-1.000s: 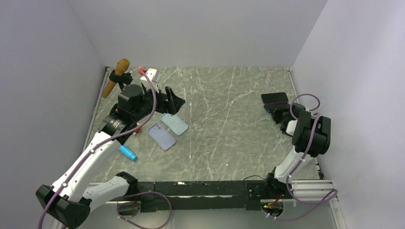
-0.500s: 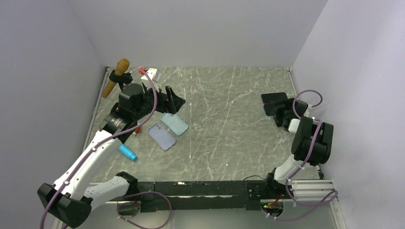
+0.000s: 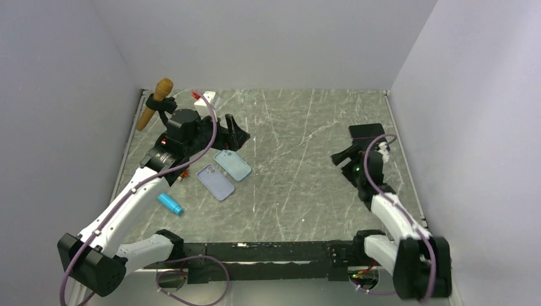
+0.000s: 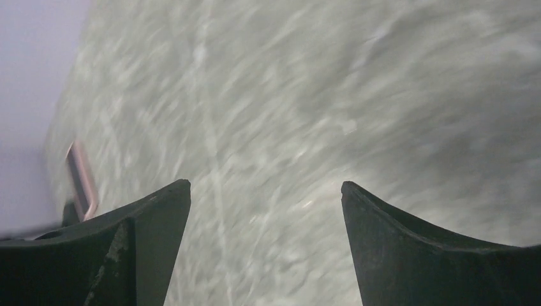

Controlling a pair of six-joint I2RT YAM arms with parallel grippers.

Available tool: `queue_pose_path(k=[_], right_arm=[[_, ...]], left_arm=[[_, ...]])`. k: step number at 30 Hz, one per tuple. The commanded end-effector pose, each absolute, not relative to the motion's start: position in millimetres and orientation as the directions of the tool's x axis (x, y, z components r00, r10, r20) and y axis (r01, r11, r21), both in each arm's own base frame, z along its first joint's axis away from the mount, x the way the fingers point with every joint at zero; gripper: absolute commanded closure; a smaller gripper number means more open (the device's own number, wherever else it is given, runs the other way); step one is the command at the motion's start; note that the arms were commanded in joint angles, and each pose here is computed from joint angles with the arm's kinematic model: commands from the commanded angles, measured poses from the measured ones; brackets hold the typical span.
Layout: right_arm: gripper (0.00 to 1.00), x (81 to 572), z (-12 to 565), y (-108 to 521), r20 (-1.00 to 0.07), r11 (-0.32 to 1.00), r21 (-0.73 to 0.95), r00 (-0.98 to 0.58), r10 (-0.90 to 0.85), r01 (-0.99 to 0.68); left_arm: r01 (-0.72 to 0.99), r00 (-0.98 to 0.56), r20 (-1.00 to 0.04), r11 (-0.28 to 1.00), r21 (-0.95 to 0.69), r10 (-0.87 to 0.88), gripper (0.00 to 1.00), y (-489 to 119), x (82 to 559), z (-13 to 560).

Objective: Take the phone out of the phone case
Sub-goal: Place the phone at the center of the board.

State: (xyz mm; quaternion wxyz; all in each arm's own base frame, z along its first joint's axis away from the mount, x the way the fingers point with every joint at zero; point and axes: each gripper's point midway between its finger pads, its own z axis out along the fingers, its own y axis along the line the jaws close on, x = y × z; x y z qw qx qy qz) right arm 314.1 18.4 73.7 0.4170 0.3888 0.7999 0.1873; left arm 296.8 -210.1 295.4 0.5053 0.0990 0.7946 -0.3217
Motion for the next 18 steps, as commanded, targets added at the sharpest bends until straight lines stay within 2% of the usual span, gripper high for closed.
queue_pose_path(k=[1, 2, 5, 10, 16, 18], right_arm=[[0.04, 286.3, 86.1, 62.5, -0.608, 0.73, 0.618, -0.409, 0.68, 0.292], [0.01, 280.7, 87.3, 72.4, -0.607, 0.732, 0.631, -0.424, 0.671, 0.255], [0.0, 269.8, 93.6, 91.2, -0.614, 0.742, 0.648, -0.456, 0.644, 0.176], [0.0, 258.9, 99.8, 108.4, -0.619, 0.762, 0.639, -0.517, 0.591, 0.107], [0.0, 250.2, 118.4, 111.3, -0.643, 0.751, 0.66, -0.49, 0.588, 0.035], [0.0, 248.5, 124.4, 111.8, -0.651, 0.748, 0.664, -0.48, 0.588, 0.017]], left_arm=[[0.475, -0.462, -0.873, 0.788, -0.391, -0.156, 0.07, -211.8, 309.9, 288.5], [0.462, -0.471, -0.87, 0.801, -0.382, -0.143, 0.07, -211.2, 313.1, 281.4], [0.438, -0.496, -0.865, 0.84, -0.319, -0.07, 0.07, -214.1, 319.4, 260.9], [0.389, -0.545, -0.829, 0.914, -0.12, 0.123, 0.04, -209.9, 334.3, 212.8], [0.3, -0.641, -0.684, 0.934, 0.195, 0.348, 0.02, -179.4, 375.1, 157.5], [0.295, -0.699, -0.611, 0.928, 0.228, 0.372, 0.01, -175.9, 393.9, 140.7]])
